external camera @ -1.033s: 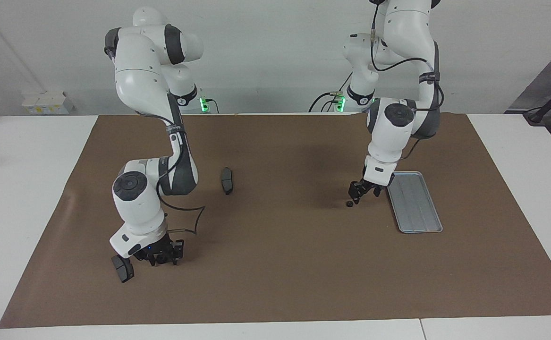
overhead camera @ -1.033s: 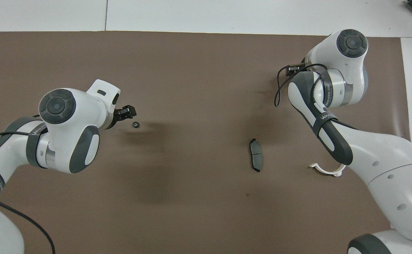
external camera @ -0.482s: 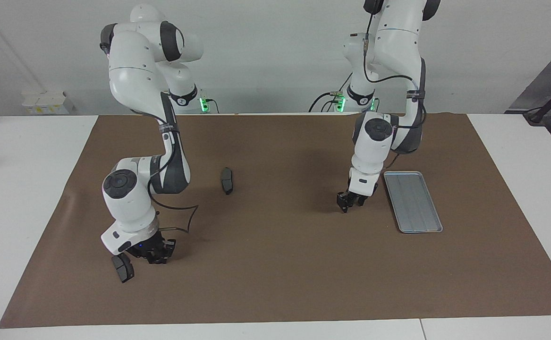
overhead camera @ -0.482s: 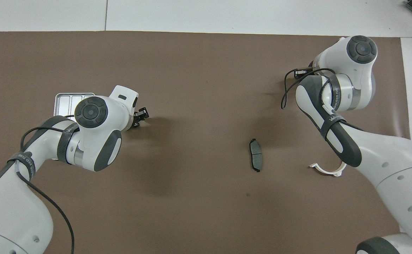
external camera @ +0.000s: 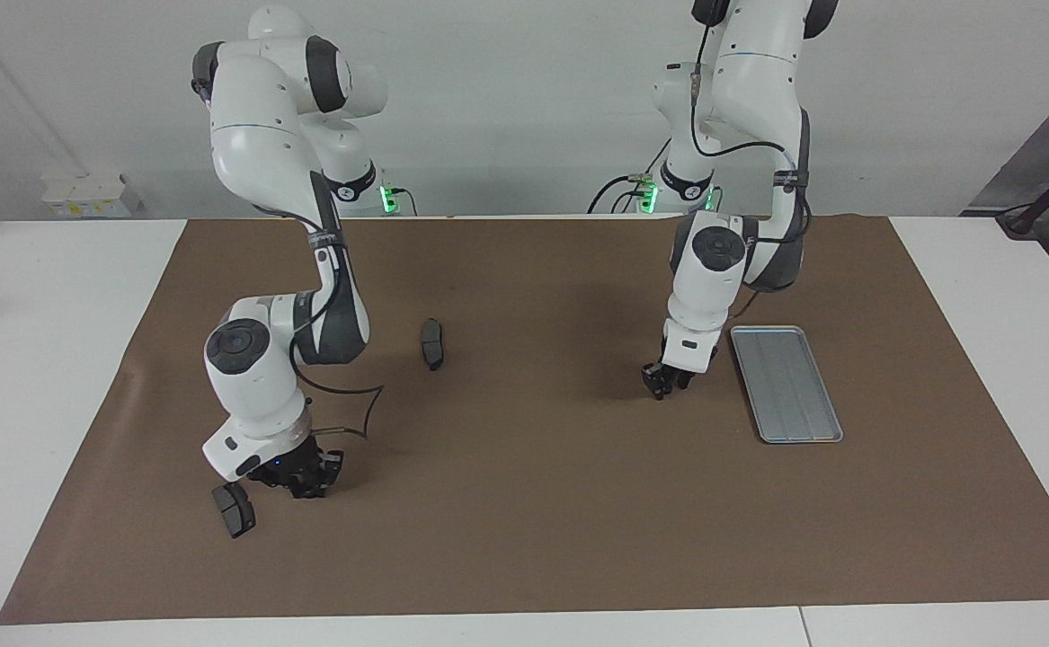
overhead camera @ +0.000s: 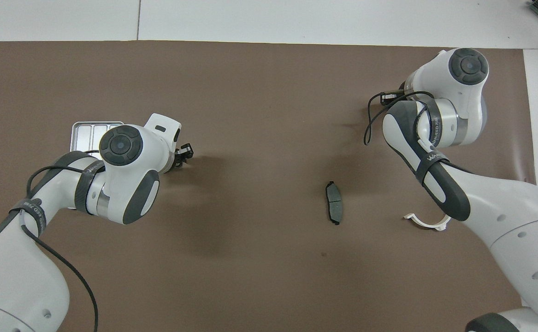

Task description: Pick bearing gear from pile to tray

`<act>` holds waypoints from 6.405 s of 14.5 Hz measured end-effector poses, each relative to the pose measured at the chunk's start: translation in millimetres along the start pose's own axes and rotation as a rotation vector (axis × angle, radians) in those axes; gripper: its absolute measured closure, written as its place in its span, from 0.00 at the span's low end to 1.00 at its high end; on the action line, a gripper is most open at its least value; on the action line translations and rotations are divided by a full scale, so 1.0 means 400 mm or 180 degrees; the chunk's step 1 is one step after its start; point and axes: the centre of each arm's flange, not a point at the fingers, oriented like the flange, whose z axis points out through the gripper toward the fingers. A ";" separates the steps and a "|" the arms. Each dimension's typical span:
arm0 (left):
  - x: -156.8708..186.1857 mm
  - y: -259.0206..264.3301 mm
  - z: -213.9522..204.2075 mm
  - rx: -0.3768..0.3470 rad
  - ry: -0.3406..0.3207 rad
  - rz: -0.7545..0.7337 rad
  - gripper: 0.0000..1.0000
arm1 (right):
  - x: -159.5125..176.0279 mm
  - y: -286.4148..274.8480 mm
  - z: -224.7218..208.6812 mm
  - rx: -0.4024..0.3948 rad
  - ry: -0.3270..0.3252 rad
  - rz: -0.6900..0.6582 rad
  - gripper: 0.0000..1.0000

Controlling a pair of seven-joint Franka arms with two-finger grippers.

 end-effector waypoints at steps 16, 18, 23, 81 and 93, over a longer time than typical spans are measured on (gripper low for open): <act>0.205 -0.306 -0.243 0.0110 0.0125 0.0130 0.77 | -0.144 -0.779 -0.164 0.0675 0.0735 -0.0424 0.65; 0.259 -0.447 -0.239 0.0121 0.0083 0.0235 0.77 | -0.182 -0.867 -0.185 0.0887 0.0875 -0.0350 0.65; 0.213 -0.571 -0.141 0.0058 -0.0252 0.0082 0.77 | -0.296 -1.050 -0.180 0.1174 0.0945 -0.0287 0.65; 0.184 -0.133 -0.262 0.0095 0.0243 -0.0270 0.65 | -0.091 0.289 0.003 0.0009 -0.0315 0.0389 0.66; 0.075 -0.513 -0.042 -0.0039 -0.0011 -0.0052 0.65 | -0.133 -0.483 -0.234 0.0305 0.0083 0.0124 0.66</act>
